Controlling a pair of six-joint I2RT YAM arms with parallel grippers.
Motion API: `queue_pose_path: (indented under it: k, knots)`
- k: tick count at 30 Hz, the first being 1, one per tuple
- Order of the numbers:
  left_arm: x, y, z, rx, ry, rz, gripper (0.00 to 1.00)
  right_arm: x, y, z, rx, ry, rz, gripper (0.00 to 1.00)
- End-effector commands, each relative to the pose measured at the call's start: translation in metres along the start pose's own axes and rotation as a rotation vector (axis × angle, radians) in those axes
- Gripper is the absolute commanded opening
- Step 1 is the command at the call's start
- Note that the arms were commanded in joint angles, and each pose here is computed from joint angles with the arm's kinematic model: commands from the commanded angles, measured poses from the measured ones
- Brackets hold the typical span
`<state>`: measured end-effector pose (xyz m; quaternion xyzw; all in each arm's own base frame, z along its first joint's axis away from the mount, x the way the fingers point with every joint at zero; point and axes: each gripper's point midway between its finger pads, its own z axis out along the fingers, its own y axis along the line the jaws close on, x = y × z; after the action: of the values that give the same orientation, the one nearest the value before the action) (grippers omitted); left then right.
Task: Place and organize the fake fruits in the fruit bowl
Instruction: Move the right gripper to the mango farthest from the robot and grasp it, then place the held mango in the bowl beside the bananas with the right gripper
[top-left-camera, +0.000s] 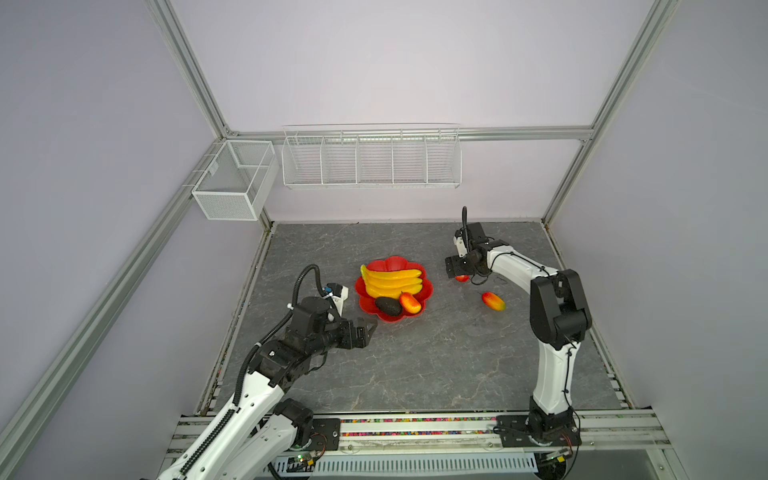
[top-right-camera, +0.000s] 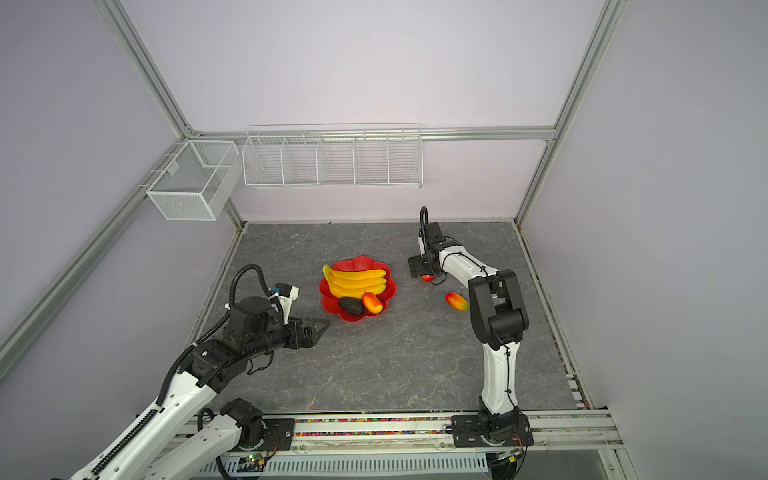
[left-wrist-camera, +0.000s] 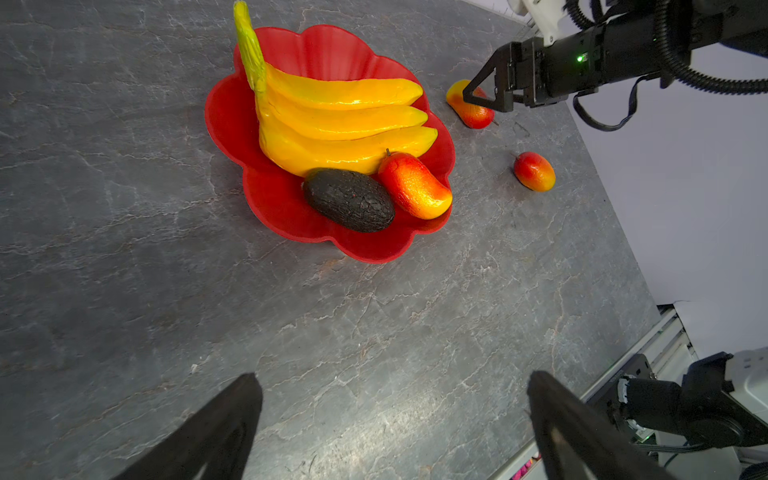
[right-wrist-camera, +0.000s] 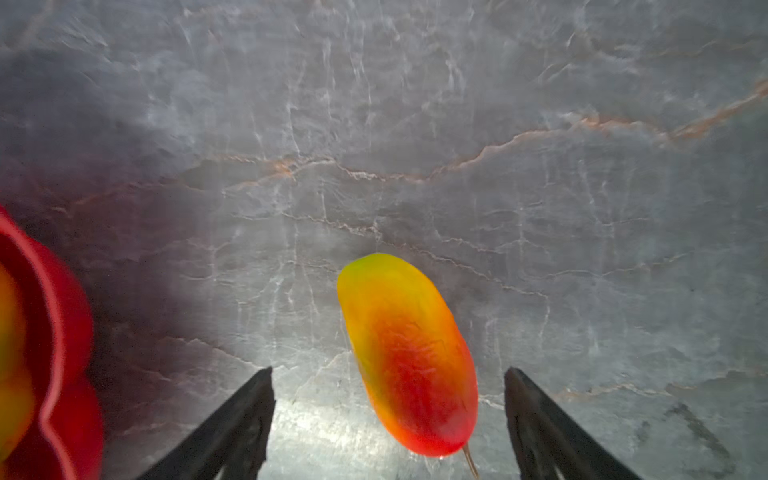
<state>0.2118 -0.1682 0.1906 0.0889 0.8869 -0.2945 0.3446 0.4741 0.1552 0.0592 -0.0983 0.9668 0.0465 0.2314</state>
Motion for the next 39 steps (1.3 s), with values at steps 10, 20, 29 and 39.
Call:
queue_pose_path:
  k: [10, 20, 29, 39]
  knots:
    - [0.002, 0.000, 0.001, 0.000, 0.003, 0.017, 0.99, -0.003, -0.004, 0.018, 0.031, 0.022, -0.042, 0.59]
    - [-0.001, 0.006, 0.001, -0.018, -0.008, 0.006, 0.99, -0.015, 0.073, -0.064, -0.064, -0.195, -0.219, 0.48]
    - [-0.005, 0.011, 0.000, -0.025, -0.022, -0.015, 0.99, 0.004, 0.170, -0.117, -0.269, -0.250, -0.309, 0.46]
    - [-0.013, 0.020, -0.008, -0.067, -0.070, -0.025, 0.99, 0.041, 0.290, -0.093, -0.528, -0.136, -0.300, 0.46]
